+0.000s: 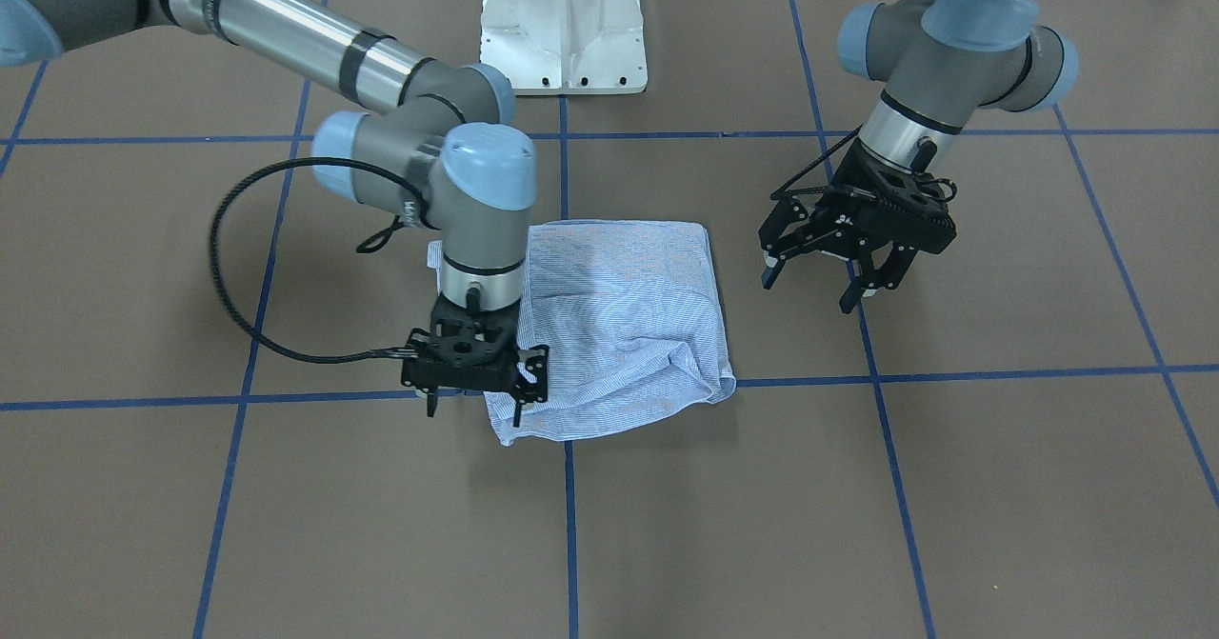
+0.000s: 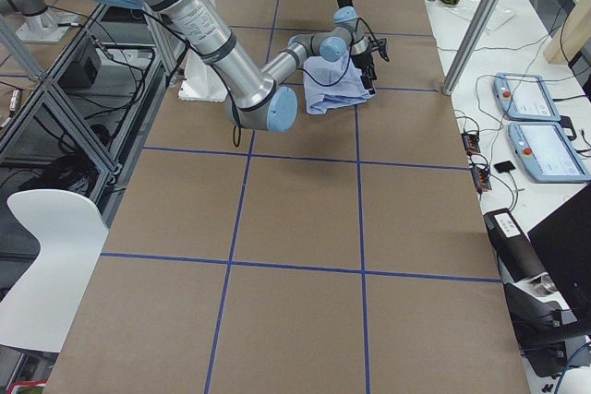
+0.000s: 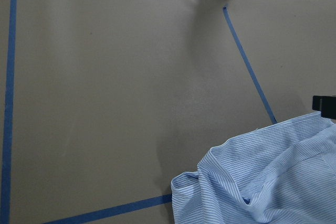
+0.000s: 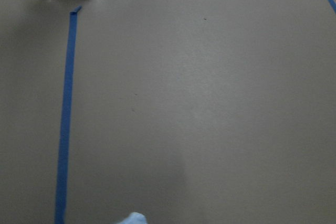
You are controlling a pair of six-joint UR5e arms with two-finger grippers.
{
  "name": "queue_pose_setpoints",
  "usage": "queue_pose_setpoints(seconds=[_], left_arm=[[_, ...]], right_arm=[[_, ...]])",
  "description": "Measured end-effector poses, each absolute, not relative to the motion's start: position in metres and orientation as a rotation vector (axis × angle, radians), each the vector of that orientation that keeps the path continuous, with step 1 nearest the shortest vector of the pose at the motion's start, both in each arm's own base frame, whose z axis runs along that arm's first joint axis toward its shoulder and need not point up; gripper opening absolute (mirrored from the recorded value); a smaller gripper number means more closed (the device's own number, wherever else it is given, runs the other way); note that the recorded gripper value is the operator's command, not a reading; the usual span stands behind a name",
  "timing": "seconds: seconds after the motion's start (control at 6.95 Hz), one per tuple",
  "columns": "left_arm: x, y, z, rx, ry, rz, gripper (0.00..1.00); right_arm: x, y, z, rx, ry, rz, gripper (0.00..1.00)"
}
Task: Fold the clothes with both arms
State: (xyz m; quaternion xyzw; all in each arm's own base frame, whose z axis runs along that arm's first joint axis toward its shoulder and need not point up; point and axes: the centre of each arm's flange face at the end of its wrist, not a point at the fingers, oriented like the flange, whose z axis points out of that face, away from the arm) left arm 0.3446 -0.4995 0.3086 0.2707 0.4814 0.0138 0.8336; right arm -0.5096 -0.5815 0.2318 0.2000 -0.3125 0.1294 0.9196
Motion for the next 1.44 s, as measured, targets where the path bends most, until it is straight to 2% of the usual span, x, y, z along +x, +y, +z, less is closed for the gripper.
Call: queue_pose_setpoints(seconds=[0.43,0.86,1.15,1.44], left_arm=[[0.294,-0.485,0.352,0.665,0.893,0.193,1.00],[0.279,-0.484,0.364,0.680,0.861,0.237,1.00],[0.255,-0.488,0.372,0.648,0.888,0.280,1.00],[0.167,-0.502,0.415,0.600,0.847,0.304,1.00]], right_arm=[[-0.329,-0.547,0.293,0.376,-0.595,0.005,0.99],[-0.114,-0.532,0.435,0.286,-0.571,-0.281,1.00],[0.011,-0.482,0.535,0.216,-0.636,-0.307,1.00],[0.057,-0.420,0.607,0.107,-0.661,-0.229,1.00]])
